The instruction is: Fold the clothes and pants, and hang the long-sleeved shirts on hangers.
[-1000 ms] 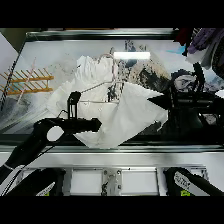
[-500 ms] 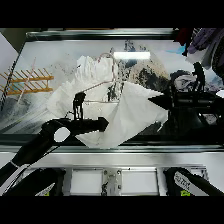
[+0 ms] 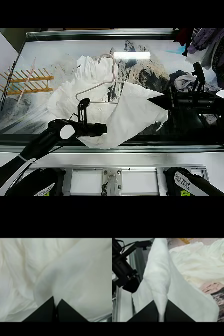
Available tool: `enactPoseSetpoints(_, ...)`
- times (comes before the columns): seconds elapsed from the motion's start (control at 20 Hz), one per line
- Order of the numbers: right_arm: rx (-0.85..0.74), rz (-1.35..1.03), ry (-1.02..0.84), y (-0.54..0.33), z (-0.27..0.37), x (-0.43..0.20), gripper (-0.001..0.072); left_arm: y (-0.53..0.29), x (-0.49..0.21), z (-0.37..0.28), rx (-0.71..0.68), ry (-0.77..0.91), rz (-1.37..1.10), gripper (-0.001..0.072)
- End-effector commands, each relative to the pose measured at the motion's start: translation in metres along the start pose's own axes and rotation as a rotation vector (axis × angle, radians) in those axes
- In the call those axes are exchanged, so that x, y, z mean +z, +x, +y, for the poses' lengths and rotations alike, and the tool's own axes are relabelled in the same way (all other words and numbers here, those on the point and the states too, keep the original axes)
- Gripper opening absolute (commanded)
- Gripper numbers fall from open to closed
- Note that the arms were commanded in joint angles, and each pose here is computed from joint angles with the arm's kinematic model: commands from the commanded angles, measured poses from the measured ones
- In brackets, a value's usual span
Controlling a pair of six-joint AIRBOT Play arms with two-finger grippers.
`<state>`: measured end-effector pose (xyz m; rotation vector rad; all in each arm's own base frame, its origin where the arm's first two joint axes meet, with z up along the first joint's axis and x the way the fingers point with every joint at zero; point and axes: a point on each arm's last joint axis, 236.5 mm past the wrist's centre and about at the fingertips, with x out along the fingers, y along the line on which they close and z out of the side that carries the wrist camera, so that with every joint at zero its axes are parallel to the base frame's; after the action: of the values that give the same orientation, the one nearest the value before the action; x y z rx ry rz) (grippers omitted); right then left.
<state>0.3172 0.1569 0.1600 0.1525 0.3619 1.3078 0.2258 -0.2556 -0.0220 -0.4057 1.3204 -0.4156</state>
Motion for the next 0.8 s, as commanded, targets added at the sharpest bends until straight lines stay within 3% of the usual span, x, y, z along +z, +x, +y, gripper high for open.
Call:
enactPoseSetpoints(0.0,0.003,-0.002,-0.007,0.0,0.003,0.002,0.0012,0.008,0.001,0.014,0.033,-0.034,0.025,0.0015)
enactPoseSetpoints(0.4,0.052,-0.077,-0.011,-0.003,0.023,0.026,0.0011,-0.047,0.045,0.075,0.084,-0.111,-0.078,0.0015)
enactPoseSetpoints(0.75,0.055,0.023,0.012,-0.002,0.026,0.004,0.001,-0.058,0.068,0.107,0.117,-0.164,-0.119,0.0015)
